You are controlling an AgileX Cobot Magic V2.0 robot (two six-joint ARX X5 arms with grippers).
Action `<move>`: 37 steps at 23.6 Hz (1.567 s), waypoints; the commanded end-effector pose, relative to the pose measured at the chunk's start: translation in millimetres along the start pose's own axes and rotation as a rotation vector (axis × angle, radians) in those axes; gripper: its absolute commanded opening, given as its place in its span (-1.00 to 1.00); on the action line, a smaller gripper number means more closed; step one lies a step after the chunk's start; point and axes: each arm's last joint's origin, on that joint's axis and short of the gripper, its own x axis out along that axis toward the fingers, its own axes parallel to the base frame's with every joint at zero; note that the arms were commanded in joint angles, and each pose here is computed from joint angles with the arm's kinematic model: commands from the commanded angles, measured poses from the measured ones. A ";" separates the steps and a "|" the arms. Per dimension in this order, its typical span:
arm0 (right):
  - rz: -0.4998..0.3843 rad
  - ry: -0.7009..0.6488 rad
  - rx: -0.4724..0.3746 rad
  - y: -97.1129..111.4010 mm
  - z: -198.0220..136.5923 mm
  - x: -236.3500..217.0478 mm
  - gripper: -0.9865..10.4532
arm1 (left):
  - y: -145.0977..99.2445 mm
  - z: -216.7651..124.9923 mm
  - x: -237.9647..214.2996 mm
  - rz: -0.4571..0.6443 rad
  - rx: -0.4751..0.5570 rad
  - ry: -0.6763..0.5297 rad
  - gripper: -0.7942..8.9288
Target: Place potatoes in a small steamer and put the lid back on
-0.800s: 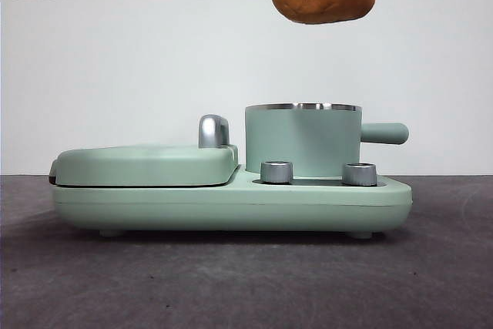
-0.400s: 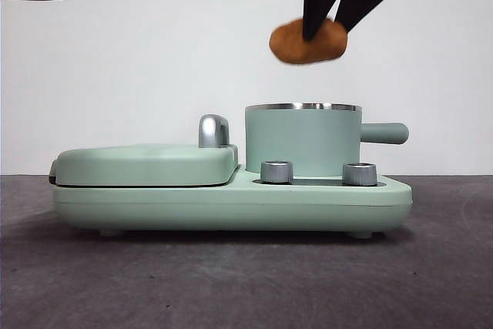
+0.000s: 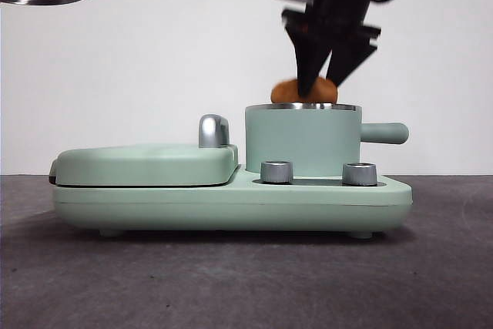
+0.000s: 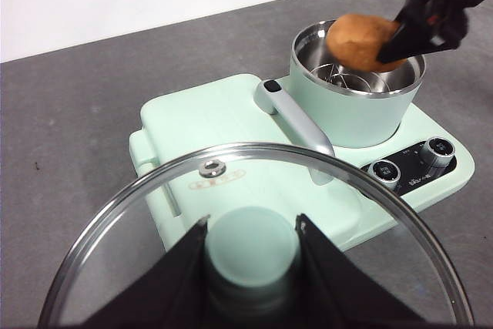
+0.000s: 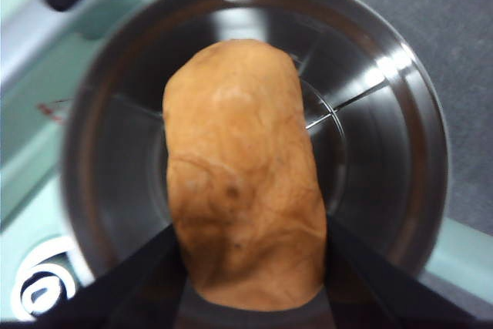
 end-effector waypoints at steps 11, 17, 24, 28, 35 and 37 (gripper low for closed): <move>0.007 0.010 0.002 -8.8 6.2 40.6 -0.52 | -0.2 6.9 0.5 -0.001 -0.001 -0.035 -0.81; 0.011 0.028 0.002 -9.4 5.0 51.4 -0.51 | -0.2 6.6 0.5 -0.002 -0.002 -0.032 -0.81; 0.021 -0.047 -0.005 -7.7 11.4 22.1 -0.05 | -0.2 6.6 0.5 -0.002 -0.002 -0.032 -0.81; 0.013 -0.212 0.004 -1.4 12.7 -54.5 -0.08 | -0.2 6.6 0.5 -0.002 -0.001 -0.032 -0.81; 0.007 -0.388 -0.033 25.8 -27.7 -172.3 -0.08 | -0.2 6.6 0.5 -0.002 -0.002 -0.032 -0.81; 0.002 -0.412 -0.027 29.9 -47.8 -188.8 -0.11 | -0.2 6.6 0.5 -0.002 -0.002 -0.032 -0.81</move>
